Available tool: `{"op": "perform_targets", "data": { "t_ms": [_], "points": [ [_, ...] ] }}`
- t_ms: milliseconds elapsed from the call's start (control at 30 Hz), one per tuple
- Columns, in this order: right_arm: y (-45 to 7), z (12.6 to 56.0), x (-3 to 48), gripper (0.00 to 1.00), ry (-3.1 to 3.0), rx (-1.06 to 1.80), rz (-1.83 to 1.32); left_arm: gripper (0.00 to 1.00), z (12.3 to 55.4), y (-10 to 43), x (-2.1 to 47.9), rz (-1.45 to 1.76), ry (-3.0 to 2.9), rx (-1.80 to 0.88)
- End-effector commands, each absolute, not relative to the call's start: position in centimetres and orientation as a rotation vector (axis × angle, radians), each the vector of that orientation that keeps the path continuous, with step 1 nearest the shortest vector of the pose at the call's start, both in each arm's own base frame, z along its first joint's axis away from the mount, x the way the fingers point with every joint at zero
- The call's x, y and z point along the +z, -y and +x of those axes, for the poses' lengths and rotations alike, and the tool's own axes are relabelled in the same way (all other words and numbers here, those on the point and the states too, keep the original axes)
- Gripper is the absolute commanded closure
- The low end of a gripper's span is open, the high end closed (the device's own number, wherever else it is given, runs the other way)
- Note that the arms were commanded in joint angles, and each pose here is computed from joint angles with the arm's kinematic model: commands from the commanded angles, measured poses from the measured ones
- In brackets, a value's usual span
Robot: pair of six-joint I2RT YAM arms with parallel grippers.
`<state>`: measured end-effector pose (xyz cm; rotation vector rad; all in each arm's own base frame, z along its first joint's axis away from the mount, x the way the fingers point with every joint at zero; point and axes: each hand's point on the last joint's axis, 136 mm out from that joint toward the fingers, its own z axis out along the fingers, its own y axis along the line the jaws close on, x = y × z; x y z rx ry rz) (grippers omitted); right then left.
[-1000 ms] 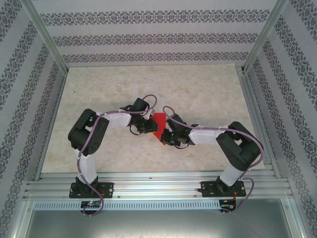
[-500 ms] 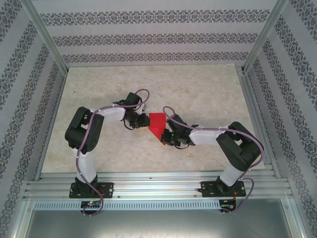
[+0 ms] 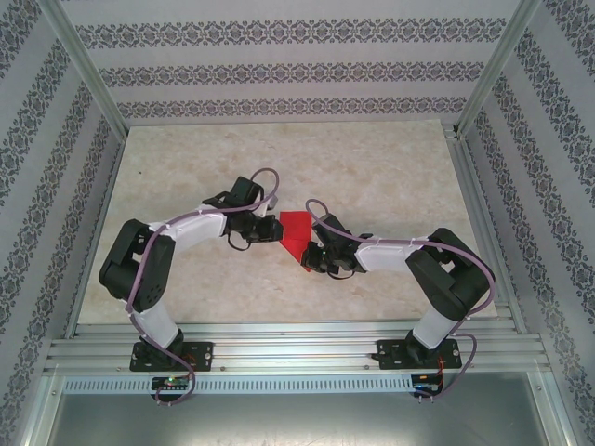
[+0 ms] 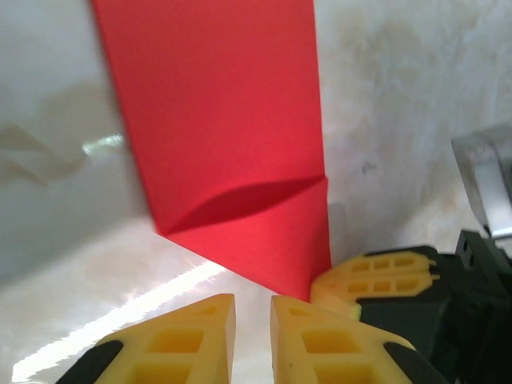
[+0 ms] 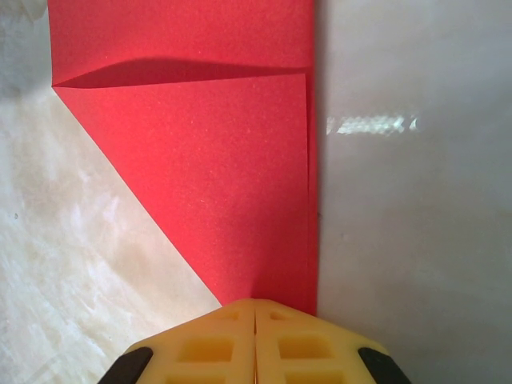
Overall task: Fold a paper plane with a square sheet of paper (fold left side to right side)
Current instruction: Third fold the triangle at the center of the table.
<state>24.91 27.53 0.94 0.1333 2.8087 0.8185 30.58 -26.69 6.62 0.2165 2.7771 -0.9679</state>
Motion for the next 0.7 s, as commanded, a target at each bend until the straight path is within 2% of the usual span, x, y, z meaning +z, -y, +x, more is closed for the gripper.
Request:
{"op": "perform_targets", "data": {
  "t_ms": [0,433,667],
  "points": [
    [-24.0,20.5,-3.9,0.93,-3.036,0.585,0.152,0.8,29.5,29.0,6.5,0.25,-2.765,-1.061],
    [-24.1,20.5,-4.0,0.93,-3.043,0.575,0.147,0.82,28.9,31.8,2.7,0.223,-2.822,-1.084],
    [-23.8,20.3,-4.0,0.93,-3.053,0.55,0.145,0.82,29.2,30.3,1.7,0.207,-2.857,-0.924]
  ]
}}
